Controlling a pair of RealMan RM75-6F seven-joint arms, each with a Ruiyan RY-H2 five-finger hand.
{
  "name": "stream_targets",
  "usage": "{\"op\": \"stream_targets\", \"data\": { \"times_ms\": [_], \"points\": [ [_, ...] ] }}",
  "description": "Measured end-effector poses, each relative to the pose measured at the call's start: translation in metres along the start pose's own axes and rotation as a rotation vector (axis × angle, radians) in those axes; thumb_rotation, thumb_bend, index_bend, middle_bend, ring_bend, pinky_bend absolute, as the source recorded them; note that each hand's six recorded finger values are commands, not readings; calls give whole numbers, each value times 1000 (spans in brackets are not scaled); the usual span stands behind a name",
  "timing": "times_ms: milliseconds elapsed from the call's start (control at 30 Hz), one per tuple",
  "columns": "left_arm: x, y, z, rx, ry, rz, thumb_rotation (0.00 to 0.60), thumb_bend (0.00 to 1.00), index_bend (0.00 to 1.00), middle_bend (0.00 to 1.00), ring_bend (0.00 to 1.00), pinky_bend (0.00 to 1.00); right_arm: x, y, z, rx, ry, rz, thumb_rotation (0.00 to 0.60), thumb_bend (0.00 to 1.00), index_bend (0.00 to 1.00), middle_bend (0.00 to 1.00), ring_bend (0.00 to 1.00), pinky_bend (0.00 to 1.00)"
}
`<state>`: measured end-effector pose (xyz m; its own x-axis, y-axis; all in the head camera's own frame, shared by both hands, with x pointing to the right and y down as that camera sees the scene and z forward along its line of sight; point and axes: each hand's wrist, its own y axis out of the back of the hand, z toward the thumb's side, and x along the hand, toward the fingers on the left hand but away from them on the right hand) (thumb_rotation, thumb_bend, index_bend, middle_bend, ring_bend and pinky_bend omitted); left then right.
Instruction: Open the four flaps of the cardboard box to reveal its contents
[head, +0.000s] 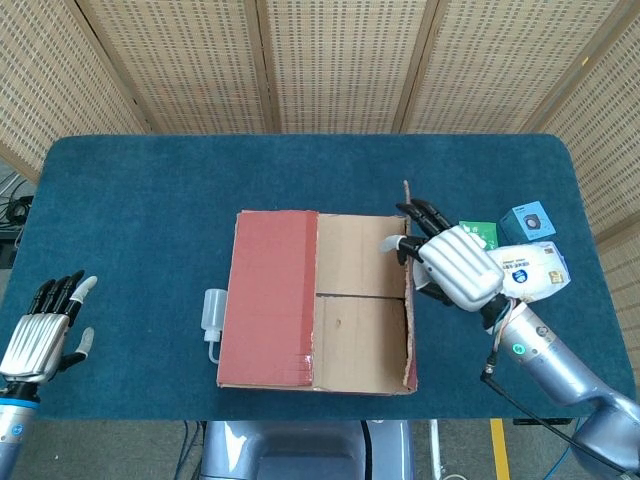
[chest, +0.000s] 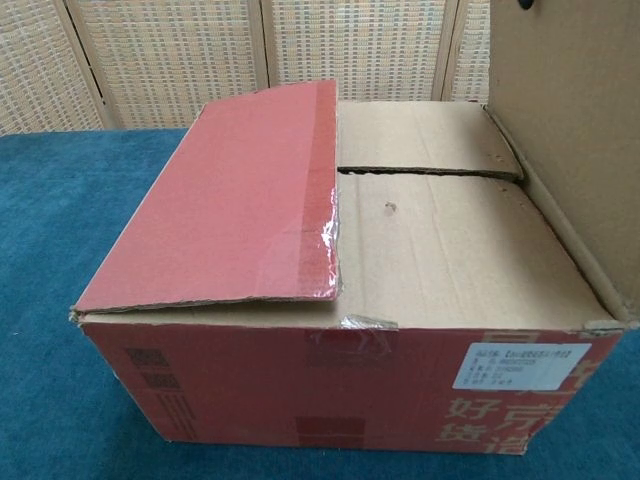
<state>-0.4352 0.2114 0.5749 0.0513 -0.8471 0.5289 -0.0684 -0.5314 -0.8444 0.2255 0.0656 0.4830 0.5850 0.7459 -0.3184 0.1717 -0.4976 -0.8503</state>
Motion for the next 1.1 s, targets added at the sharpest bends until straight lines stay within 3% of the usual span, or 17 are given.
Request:
{"op": "stream_targets", "data": {
  "times_ms": [367,933,1100],
  "points": [
    [-1,-1,-1,11,2,-4,600,521,0,0,0,0,26,14,-30,62,-99,5,600,1000,318,508,61,0],
    [0,4,6,37,-20,3,600,521,0,0,0,0,48,12,-59,105,-190,31,600,1000,318,494,61,0],
    [2,6,7,51,-33,4,600,521,0,0,0,0,52,12,-65,97,-207,19,600,1000,318,450,59,0]
  ]
}}
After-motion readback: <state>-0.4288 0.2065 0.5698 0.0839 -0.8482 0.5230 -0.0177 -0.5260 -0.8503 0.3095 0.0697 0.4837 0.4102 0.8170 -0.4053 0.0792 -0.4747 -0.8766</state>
